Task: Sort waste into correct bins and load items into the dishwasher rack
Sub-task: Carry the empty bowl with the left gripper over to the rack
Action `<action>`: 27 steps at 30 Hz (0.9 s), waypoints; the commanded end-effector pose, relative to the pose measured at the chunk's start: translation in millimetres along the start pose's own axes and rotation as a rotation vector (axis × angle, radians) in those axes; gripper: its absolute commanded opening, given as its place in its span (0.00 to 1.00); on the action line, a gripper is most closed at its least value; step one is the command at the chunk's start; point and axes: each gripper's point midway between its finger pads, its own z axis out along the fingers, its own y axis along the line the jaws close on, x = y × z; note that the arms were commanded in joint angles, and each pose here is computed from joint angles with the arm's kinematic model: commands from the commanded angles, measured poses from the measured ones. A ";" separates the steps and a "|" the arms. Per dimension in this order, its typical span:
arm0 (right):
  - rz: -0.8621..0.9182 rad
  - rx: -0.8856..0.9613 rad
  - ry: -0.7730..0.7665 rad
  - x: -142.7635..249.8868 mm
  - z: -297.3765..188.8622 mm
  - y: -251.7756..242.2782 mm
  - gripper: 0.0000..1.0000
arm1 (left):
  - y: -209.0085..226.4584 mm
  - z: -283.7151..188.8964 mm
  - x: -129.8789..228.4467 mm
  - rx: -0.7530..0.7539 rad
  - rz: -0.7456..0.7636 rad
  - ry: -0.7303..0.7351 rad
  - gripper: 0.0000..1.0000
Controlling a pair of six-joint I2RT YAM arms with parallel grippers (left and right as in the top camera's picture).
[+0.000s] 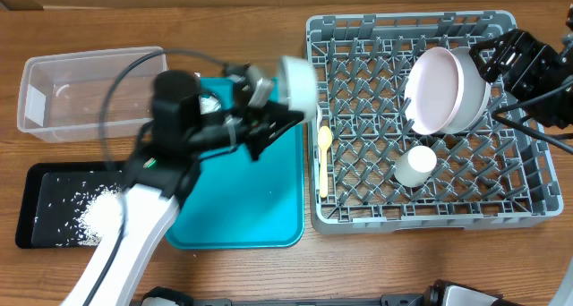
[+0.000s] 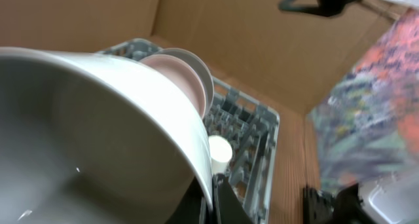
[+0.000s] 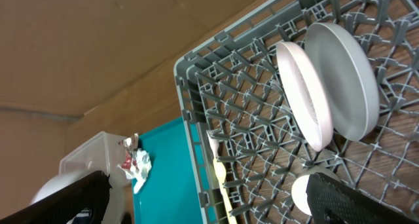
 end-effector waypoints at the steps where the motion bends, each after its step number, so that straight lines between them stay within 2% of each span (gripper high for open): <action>1: 0.000 -0.006 -0.020 0.1 -8.1 3.1 1.00 | 15.4 36.4 8.5 0.083 -0.171 0.007 0.04; 3: 0.003 0.019 -0.025 -0.3 -8.1 -1.2 1.00 | 19.5 55.4 7.0 0.152 -0.184 -0.022 0.04; 4: 0.005 0.048 -0.032 -1.2 -8.3 -6.5 0.85 | 24.2 63.8 8.5 0.167 -0.208 -0.031 0.04; 6: 0.006 0.089 -0.048 -3.9 -8.9 -13.5 0.69 | 33.3 73.6 13.9 0.176 -0.229 -0.038 0.04; 7: 0.012 0.120 -0.059 -5.7 -9.6 -18.8 0.34 | 40.2 78.9 18.3 0.178 -0.244 -0.040 0.04; 8: 0.028 0.143 -0.068 -6.7 -10.2 -22.9 0.19 | 45.5 82.8 22.1 0.179 -0.257 -0.041 0.04; 9: 0.048 0.161 -0.076 -7.6 -10.7 -26.2 0.13 | 49.5 86.0 25.2 0.181 -0.263 -0.043 0.04; 10: 0.057 0.172 -0.082 -8.6 -11.1 -28.0 0.14 | 55.1 90.0 29.9 0.182 -0.272 -0.043 0.04; 11: 0.057 0.173 -0.083 -8.8 -11.2 -28.3 0.27 | 57.7 91.8 32.2 0.182 -0.274 -0.044 0.04; 12: 0.057 0.173 -0.083 -8.7 -11.2 -28.3 0.30 | 61.2 94.4 35.4 0.183 -0.272 -0.045 0.04; 22: 0.059 0.176 -0.077 -7.2 -11.2 -28.9 0.32 | 61.2 128.1 58.1 0.246 -0.254 -0.072 0.04; 23: 0.060 0.176 -0.076 -7.1 -11.0 -29.0 0.35 | 61.6 129.5 58.9 0.245 -0.254 -0.075 0.04; 27: 0.062 0.179 -0.069 -5.5 -10.9 -29.7 0.35 | 73.8 137.6 73.7 0.215 -0.302 -0.064 0.04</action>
